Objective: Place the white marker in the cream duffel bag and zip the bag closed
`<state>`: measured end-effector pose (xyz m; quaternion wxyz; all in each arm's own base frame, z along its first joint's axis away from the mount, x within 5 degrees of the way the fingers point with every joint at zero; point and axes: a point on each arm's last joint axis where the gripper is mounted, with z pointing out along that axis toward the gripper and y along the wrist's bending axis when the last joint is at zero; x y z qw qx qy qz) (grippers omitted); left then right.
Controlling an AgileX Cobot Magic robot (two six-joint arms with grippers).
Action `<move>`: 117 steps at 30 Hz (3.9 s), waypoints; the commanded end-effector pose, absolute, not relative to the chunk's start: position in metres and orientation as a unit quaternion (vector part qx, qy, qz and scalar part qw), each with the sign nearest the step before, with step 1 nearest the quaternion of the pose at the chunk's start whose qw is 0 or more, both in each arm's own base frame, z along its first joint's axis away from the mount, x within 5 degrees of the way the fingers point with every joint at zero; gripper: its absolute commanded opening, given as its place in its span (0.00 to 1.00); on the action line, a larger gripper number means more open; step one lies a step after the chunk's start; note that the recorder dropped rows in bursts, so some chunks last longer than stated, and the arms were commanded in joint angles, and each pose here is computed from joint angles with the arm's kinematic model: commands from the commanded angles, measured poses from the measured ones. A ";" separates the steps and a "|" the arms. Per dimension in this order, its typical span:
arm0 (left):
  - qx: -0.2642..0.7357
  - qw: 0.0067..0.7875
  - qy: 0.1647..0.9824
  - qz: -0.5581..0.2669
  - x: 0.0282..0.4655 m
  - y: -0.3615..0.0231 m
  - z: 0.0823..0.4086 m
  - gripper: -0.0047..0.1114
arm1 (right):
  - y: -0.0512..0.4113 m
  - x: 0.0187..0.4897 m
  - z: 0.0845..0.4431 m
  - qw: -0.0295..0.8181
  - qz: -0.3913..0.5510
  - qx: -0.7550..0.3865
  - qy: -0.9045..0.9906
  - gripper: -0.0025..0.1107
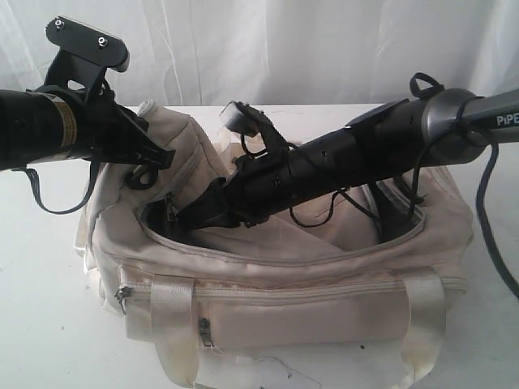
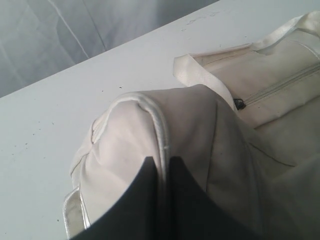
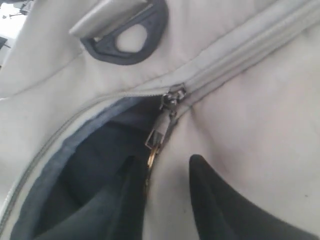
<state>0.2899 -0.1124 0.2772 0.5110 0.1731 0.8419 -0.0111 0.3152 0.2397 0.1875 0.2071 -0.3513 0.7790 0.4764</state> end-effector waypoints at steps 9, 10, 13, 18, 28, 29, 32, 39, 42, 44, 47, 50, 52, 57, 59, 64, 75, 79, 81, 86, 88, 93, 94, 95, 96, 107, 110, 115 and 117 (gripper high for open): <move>0.176 0.528 0.830 -0.019 0.288 -0.113 0.289 0.04 | 0.252 0.311 0.187 0.221 0.454 -0.363 0.783 0.28; 0.176 0.529 0.830 -0.019 0.288 -0.112 0.289 0.04 | 0.252 0.311 0.187 0.221 0.454 -0.363 0.783 0.25; 0.175 0.531 0.829 -0.019 0.287 -0.112 0.291 0.04 | 0.252 0.310 0.187 0.220 0.457 -0.362 0.782 0.14; 0.174 0.535 0.827 -0.020 0.286 -0.111 0.293 0.04 | 0.252 0.309 0.207 0.229 0.480 -0.370 0.762 0.02; 0.175 0.535 0.826 -0.021 0.286 -0.112 0.293 0.04 | 0.223 0.279 0.274 0.212 0.510 -0.434 0.712 0.02; 0.175 0.535 0.826 -0.021 0.286 -0.112 0.293 0.04 | 0.222 0.276 0.276 0.199 0.511 -0.434 0.715 0.02; 0.175 0.535 0.826 -0.022 0.286 -0.112 0.293 0.04 | 0.220 0.270 0.278 0.173 0.520 -0.439 0.712 0.02; 0.176 0.535 0.826 -0.023 0.286 -0.112 0.293 0.04 | 0.220 0.272 0.277 0.177 0.512 -0.435 0.720 0.02; 0.176 0.535 0.826 -0.023 0.286 -0.112 0.293 0.04 | 0.220 0.281 0.275 0.211 0.486 -0.416 0.739 0.02; 0.176 0.535 0.826 -0.023 0.286 -0.112 0.293 0.04 | 0.220 0.286 0.274 0.229 0.471 -0.405 0.749 0.02; 0.176 0.535 0.826 -0.023 0.286 -0.112 0.293 0.04 | 0.219 0.290 0.273 0.247 0.456 -0.395 0.758 0.02; 0.176 0.535 0.826 -0.023 0.286 -0.112 0.293 0.04 | 0.219 0.292 0.273 0.254 0.451 -0.390 0.762 0.02; 0.176 0.535 0.826 -0.023 0.286 -0.112 0.293 0.04 | 0.220 0.294 0.273 0.258 0.448 -0.389 0.762 0.02; 0.176 0.535 0.826 -0.023 0.286 -0.112 0.293 0.04 | 0.227 0.310 0.274 0.271 0.445 -0.390 0.760 0.02; 0.176 0.535 0.826 -0.023 0.286 -0.112 0.293 0.04 | 0.230 0.316 0.275 0.275 0.445 -0.391 0.758 0.02; 0.175 0.535 0.826 -0.022 0.286 -0.112 0.293 0.04 | 0.232 0.316 0.274 0.252 0.461 -0.391 0.756 0.03; 0.175 0.535 0.826 -0.021 0.286 -0.112 0.293 0.04 | 0.232 0.307 0.276 0.217 0.485 -0.399 0.747 0.34; 0.175 0.535 0.826 -0.021 0.286 -0.112 0.293 0.04 | 0.232 0.303 0.277 0.194 0.500 -0.399 0.744 0.34; 0.175 0.535 0.826 -0.021 0.286 -0.112 0.293 0.04 | 0.232 0.301 0.277 0.185 0.505 -0.403 0.741 0.34; 0.175 0.535 0.826 -0.021 0.286 -0.112 0.293 0.04 | 0.232 0.295 0.282 0.165 0.525 -0.410 0.727 0.34; 0.175 0.535 0.826 -0.021 0.286 -0.112 0.293 0.04 | 0.234 0.292 0.283 0.163 0.528 -0.413 0.724 0.34; 0.175 0.535 0.826 -0.021 0.286 -0.112 0.293 0.04 | 0.245 0.285 0.279 0.155 0.528 -0.419 0.722 0.34; 0.175 0.535 0.826 -0.021 0.286 -0.112 0.293 0.04 | 0.249 0.284 0.276 0.153 0.527 -0.420 0.723 0.34; 0.175 0.535 0.826 -0.021 0.286 -0.112 0.293 0.04 | 0.252 0.284 0.274 0.152 0.526 -0.420 0.724 0.34; 0.175 0.535 0.826 -0.021 0.286 -0.112 0.293 0.04 | 0.256 0.284 0.270 0.152 0.522 -0.419 0.727 0.34; 0.172 0.534 0.828 -0.016 0.286 -0.111 0.293 0.04 | 0.274 0.306 0.227 0.173 0.502 -0.369 0.762 0.34; 0.165 0.531 0.831 -0.002 0.286 -0.108 0.292 0.04 | 0.274 0.311 0.220 0.183 0.483 -0.357 0.778 0.34; 0.163 0.529 0.832 0.006 0.286 -0.106 0.292 0.04 | 0.271 0.316 0.213 0.190 0.450 -0.351 0.799 0.34; 0.168 0.531 0.830 -0.002 0.286 -0.108 0.293 0.04 | 0.271 0.319 0.211 0.193 0.445 -0.344 0.804 0.34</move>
